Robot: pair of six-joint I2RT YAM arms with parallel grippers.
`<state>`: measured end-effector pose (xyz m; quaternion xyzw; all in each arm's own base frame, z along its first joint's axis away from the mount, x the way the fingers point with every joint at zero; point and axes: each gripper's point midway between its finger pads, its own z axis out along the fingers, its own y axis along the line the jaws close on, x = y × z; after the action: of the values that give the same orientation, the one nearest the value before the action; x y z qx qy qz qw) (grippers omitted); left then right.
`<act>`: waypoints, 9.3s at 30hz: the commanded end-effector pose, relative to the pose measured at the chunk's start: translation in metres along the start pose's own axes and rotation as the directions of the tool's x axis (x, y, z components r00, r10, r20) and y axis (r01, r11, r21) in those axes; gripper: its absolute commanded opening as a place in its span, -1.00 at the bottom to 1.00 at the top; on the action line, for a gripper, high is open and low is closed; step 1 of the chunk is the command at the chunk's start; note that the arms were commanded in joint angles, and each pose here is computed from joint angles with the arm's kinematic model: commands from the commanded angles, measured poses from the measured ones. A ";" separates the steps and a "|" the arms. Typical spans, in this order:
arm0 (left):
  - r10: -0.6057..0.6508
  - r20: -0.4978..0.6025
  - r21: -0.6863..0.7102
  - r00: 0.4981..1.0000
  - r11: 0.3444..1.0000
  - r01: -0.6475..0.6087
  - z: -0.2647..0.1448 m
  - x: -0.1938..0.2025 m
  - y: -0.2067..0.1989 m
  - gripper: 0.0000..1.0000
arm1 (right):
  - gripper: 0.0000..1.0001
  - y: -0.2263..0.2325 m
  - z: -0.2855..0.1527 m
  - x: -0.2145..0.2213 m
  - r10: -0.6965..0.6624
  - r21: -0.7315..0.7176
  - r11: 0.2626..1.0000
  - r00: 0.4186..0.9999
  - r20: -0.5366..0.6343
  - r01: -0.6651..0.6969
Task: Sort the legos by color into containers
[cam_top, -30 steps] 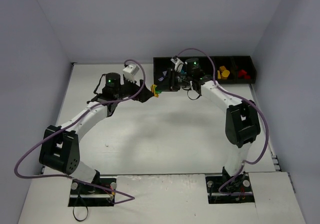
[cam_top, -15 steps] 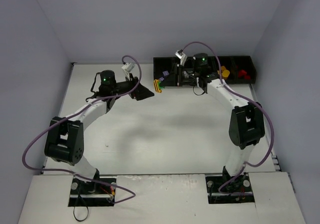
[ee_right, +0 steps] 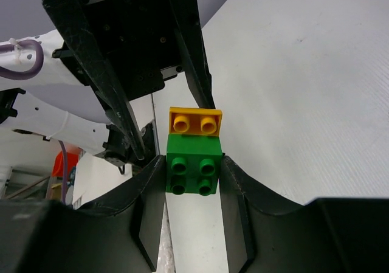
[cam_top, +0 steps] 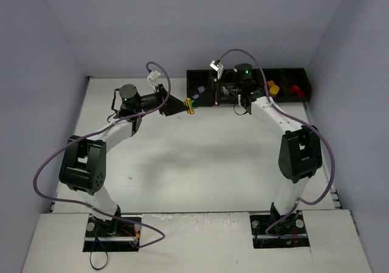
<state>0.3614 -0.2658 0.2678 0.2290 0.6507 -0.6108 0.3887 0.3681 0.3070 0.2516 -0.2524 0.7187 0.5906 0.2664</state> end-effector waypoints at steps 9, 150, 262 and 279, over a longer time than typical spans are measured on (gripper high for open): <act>0.124 0.052 0.130 0.991 0.983 -0.130 0.009 -0.033 -0.036 -0.22 | -1.00 0.052 -0.007 -0.028 -0.206 -0.093 0.973 0.977 0.049 0.210; -0.386 0.301 -0.315 0.872 0.823 0.473 0.006 -0.054 0.025 -0.99 | 0.27 0.014 0.016 -0.042 -0.479 0.367 0.825 0.877 0.049 0.430; 0.303 0.078 -0.954 0.950 0.300 -0.017 -0.243 0.006 -0.121 0.83 | 1.00 0.131 -0.320 0.003 -0.652 0.934 0.338 0.687 0.320 -0.114; 0.269 0.117 -0.954 0.956 0.297 0.033 -0.217 -0.008 -0.088 0.83 | 1.00 0.127 -0.303 0.011 -0.624 0.915 0.393 0.706 0.335 -0.087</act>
<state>0.2353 -0.0574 0.3030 -0.0632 0.8280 -0.0802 0.5514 0.2437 0.0252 0.3689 0.0311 0.7395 0.1024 0.6646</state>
